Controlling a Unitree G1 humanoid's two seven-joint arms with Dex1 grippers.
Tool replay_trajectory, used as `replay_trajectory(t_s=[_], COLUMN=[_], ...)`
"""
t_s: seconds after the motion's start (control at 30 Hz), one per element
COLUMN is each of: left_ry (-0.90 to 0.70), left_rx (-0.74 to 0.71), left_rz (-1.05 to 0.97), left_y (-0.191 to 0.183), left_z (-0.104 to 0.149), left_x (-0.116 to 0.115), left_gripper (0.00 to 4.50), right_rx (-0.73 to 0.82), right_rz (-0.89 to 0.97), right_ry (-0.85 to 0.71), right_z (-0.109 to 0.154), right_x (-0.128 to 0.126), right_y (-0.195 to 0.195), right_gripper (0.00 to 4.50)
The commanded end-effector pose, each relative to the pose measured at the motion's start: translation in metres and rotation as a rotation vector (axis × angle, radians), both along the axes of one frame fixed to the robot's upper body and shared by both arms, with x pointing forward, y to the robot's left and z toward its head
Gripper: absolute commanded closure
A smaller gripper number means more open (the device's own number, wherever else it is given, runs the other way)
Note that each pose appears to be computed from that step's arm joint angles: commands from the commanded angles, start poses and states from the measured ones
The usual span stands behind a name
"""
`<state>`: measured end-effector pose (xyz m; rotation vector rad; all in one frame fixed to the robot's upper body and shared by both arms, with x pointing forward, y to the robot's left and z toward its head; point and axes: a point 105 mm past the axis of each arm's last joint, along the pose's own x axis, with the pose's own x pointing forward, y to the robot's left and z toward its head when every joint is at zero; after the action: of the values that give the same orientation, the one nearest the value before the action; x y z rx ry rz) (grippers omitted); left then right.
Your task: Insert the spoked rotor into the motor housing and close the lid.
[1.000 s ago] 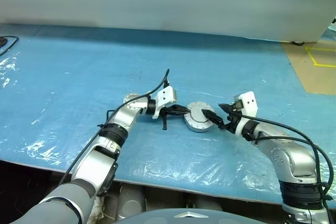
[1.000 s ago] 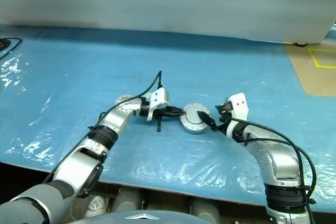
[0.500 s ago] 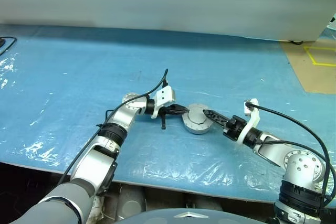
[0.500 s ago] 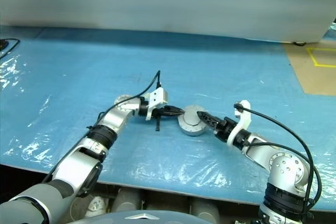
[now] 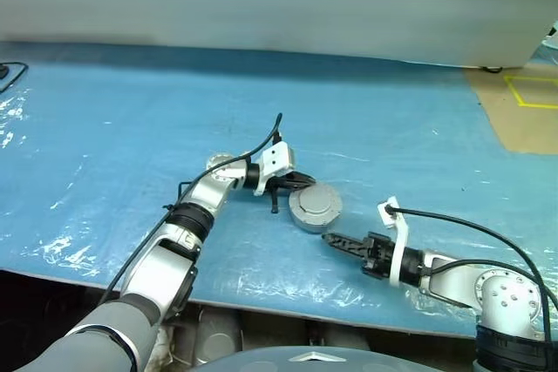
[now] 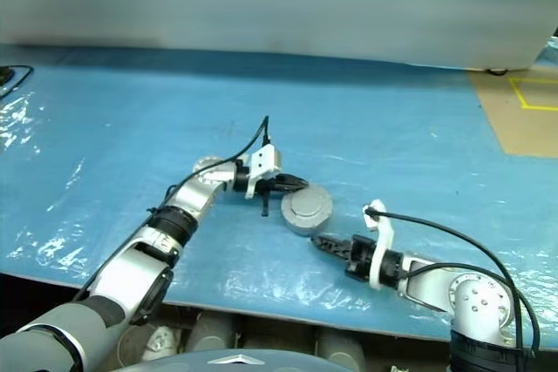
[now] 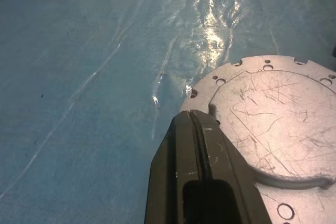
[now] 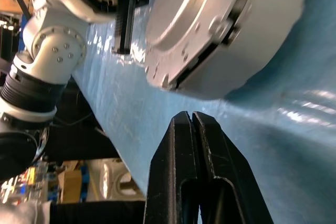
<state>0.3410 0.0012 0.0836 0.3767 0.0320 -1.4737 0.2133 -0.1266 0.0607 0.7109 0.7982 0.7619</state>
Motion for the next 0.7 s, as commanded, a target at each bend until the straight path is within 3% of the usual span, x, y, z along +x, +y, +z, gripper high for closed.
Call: replay_trajectory(t_s=[0.03,0.17,0.2,0.3,0.47,0.7], left_ry=[0.031,0.028,0.027,0.023,0.023,0.008], left_rx=[0.053,0.049,0.046,0.016,-0.061,-0.073], left_rz=[-0.001,0.0,-0.001,-0.015,-0.056,-0.056], left_y=[0.003,0.004,0.004,0.002,-0.002,-0.003], left_z=[-0.017,-0.016,-0.015,-0.011,0.004,0.008], left_x=[-0.004,-0.004,-0.005,-0.006,-0.011,-0.009], left_gripper=[4.5,4.5,4.5,4.5,4.5,4.5], right_rx=[-0.02,-0.02,-0.017,0.021,0.098,0.207], right_rz=[-0.028,-0.102,-0.101,-0.083,-0.107,-0.144], right_ry=[-0.061,-0.108,-0.123,-0.158,-0.141,-0.123], right_z=[0.007,0.013,0.016,0.027,0.031,0.038], right_x=[0.008,0.022,0.022,0.022,0.023,0.025], right_y=[-0.001,-0.01,-0.011,-0.012,-0.018,-0.015], right_gripper=[4.48,4.48,4.3,3.58,1.95,1.95])
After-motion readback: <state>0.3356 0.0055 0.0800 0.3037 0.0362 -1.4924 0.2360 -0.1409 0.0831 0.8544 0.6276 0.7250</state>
